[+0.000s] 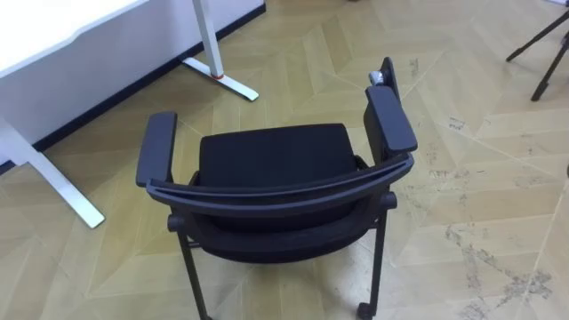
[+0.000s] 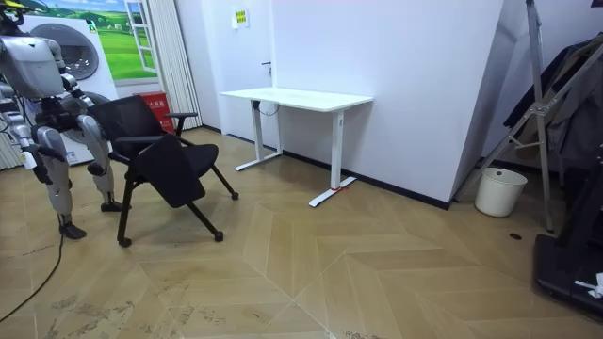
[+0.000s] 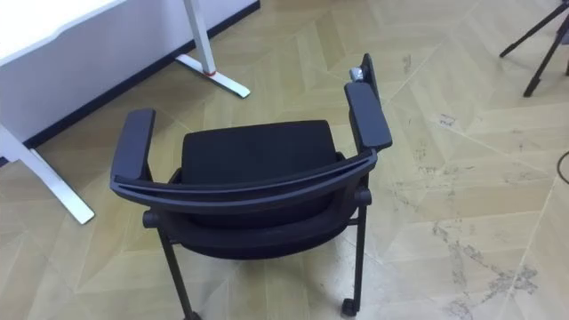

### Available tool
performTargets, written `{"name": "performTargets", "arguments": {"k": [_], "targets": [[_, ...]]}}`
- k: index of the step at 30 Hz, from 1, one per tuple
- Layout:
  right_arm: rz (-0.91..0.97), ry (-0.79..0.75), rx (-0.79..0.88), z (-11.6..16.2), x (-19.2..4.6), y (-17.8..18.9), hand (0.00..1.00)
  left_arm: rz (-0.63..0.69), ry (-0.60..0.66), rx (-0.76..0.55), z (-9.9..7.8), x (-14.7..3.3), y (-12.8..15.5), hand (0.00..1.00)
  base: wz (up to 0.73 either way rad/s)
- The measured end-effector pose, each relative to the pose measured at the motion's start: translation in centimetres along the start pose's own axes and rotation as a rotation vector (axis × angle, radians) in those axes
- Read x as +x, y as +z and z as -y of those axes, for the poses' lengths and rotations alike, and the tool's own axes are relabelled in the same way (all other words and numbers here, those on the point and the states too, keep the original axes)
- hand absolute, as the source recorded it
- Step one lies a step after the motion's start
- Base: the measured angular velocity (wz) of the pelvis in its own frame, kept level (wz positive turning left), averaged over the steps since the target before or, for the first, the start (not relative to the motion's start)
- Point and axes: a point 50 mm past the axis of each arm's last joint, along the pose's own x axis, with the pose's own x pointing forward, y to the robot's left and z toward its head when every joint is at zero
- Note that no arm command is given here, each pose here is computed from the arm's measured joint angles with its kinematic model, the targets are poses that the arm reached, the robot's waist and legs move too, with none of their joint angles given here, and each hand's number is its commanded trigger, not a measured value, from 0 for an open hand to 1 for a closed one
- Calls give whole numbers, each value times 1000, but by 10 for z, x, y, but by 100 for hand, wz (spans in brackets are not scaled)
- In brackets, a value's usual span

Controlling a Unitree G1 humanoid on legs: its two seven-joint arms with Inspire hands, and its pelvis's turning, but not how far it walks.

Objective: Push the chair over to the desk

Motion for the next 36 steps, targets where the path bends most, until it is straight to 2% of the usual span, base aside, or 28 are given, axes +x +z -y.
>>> {"name": "performTargets", "arguments": {"k": [16,29,36], "targets": [[30,-33,104,10,0,1,0,24,87,46,-5,-2,-3,0,0],[28,-46,102,11,0,0,0,38,84,37,-3,-2,-2,0,1],[53,-28,57,9,0,3,0,56,60,-61,-3,-2,3,0,0]]}}
